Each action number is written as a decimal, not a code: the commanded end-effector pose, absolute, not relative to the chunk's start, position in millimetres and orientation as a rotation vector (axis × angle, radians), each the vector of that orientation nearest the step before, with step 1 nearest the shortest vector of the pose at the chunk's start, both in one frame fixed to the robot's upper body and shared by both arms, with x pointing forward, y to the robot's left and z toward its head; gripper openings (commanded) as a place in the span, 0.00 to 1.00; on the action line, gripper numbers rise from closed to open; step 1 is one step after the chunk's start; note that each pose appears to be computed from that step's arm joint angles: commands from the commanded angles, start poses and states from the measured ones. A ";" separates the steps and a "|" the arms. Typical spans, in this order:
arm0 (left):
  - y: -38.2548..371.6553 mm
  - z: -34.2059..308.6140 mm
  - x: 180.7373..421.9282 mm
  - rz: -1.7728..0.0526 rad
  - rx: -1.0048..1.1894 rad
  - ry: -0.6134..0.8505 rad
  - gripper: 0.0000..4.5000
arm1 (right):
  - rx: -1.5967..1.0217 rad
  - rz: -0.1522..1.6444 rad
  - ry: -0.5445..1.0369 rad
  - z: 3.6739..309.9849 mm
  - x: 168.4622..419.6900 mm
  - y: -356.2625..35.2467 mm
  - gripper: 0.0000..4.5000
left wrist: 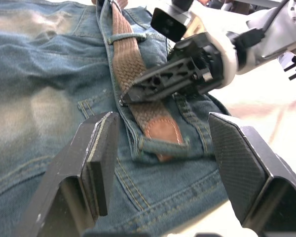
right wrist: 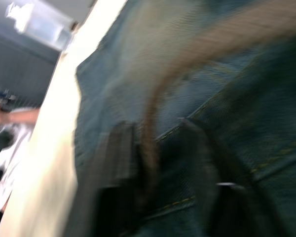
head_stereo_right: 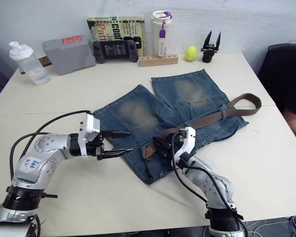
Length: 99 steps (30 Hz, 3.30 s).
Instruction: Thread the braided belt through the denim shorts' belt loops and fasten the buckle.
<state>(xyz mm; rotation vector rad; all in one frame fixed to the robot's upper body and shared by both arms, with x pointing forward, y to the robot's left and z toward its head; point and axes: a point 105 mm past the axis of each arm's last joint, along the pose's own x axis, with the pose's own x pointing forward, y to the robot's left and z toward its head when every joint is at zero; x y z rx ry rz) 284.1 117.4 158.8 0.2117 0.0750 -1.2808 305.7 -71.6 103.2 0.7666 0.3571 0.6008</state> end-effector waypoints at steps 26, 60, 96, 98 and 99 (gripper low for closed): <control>116.0 163.1 283.1 -1.308 0.259 0.065 0.71 | 0.901 0.528 0.349 123.9 298.5 -103.7 0.02; 124.9 143.3 271.1 -1.367 0.764 -0.106 0.71 | 0.190 0.927 0.374 153.4 259.0 -96.1 0.86; 125.0 103.6 280.5 -1.228 0.897 -0.182 0.01 | -0.023 0.738 0.277 180.1 286.9 -150.3 0.88; 124.5 104.6 279.8 -1.226 0.884 -0.189 0.01 | -0.049 0.726 0.286 179.1 286.9 -153.6 0.88; 125.2 105.9 279.7 -1.222 0.878 -0.190 0.01 | -0.094 0.703 0.301 177.4 287.2 -160.1 0.88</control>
